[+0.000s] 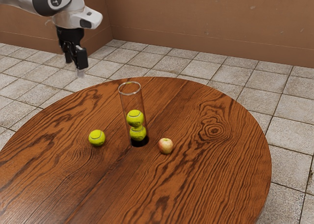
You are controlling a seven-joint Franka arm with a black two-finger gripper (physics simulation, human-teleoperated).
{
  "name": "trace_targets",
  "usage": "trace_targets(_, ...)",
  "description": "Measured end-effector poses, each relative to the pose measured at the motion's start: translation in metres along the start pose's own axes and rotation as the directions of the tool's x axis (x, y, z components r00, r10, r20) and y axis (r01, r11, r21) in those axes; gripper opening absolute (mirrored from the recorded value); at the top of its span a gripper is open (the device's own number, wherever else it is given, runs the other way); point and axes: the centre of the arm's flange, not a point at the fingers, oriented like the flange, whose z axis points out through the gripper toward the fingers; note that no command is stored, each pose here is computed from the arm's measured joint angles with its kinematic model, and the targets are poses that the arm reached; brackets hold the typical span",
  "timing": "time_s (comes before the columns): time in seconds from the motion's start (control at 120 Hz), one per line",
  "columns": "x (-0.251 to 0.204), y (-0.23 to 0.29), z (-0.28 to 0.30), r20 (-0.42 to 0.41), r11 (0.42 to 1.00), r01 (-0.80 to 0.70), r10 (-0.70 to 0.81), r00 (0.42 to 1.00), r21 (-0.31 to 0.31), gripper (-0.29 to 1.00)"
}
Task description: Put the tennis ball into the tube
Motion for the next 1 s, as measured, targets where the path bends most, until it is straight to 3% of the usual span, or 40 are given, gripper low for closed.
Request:
trace_targets(0.15, 0.012, 0.000, 0.032, 0.015, 0.997, -0.072, 0.072, 0.997, -0.010, 0.70)
trace_targets(0.317, 0.020, -0.011, 0.122, 0.098, 0.988, -0.094, 0.106, 0.989, -0.121, 0.70)
trace_targets(0.45, 0.016, -0.047, 0.170, 0.066, 0.987, -0.036, 0.047, 0.997, -0.159, 0.70)
trace_targets(0.633, 0.031, -0.061, 0.242, 0.001, 0.973, 0.013, -0.013, 1.000, -0.231, 0.70)
trace_targets(1.0, 0.048, -0.085, 0.362, -0.087, 0.944, 0.134, -0.167, 0.982, -0.303, 0.70)
